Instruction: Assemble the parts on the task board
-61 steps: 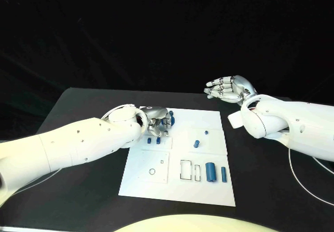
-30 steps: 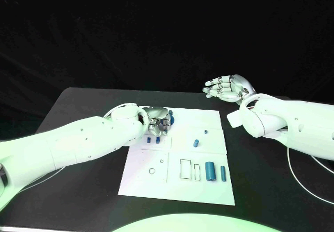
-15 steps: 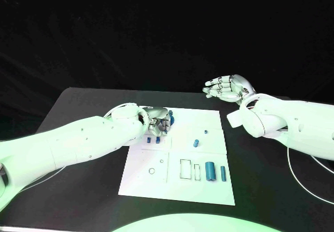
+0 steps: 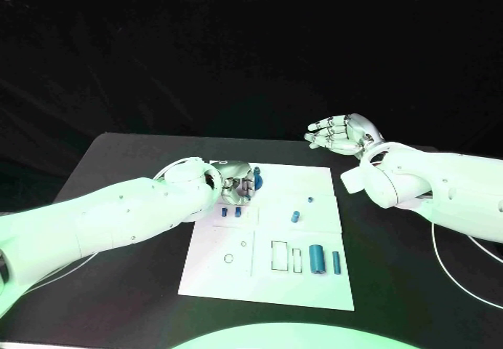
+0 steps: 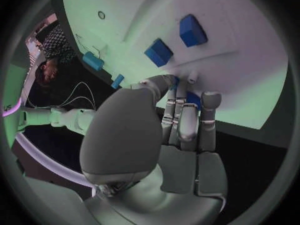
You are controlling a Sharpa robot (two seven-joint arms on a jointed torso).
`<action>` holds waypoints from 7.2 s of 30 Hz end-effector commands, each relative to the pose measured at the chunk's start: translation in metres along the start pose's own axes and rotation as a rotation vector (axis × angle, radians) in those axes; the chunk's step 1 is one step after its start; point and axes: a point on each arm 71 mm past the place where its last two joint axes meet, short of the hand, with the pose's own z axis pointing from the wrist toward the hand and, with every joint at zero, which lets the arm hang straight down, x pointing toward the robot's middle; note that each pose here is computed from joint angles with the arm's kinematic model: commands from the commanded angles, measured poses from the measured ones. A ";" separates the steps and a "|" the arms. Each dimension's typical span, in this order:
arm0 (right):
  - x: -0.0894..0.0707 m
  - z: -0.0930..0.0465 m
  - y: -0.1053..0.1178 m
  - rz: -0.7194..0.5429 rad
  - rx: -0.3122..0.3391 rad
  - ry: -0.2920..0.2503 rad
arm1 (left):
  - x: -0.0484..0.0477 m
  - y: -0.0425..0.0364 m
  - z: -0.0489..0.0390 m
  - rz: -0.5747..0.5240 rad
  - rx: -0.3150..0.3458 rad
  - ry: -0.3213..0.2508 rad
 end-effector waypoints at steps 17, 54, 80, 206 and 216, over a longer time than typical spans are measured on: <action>0.001 0.000 0.001 -0.005 -0.013 0.015 | -0.0198 0.0195 -0.0286 -0.136 -0.019 -0.035; 0.001 0.000 0.000 -0.004 -0.011 0.016 | -0.0047 0.0282 -0.0224 -0.111 -0.053 0.057; 0.002 -0.001 0.001 -0.002 -0.014 0.021 | 0.0001 0.0302 -0.0198 -0.107 -0.068 0.080; 0.068 -0.037 -0.051 -1.024 -0.063 0.449 | -0.0509 0.0939 -0.1101 -1.282 0.146 -0.341; 0.074 -0.040 -0.053 -1.068 -0.038 0.484 | -0.0506 0.0940 -0.1101 -1.278 0.143 -0.339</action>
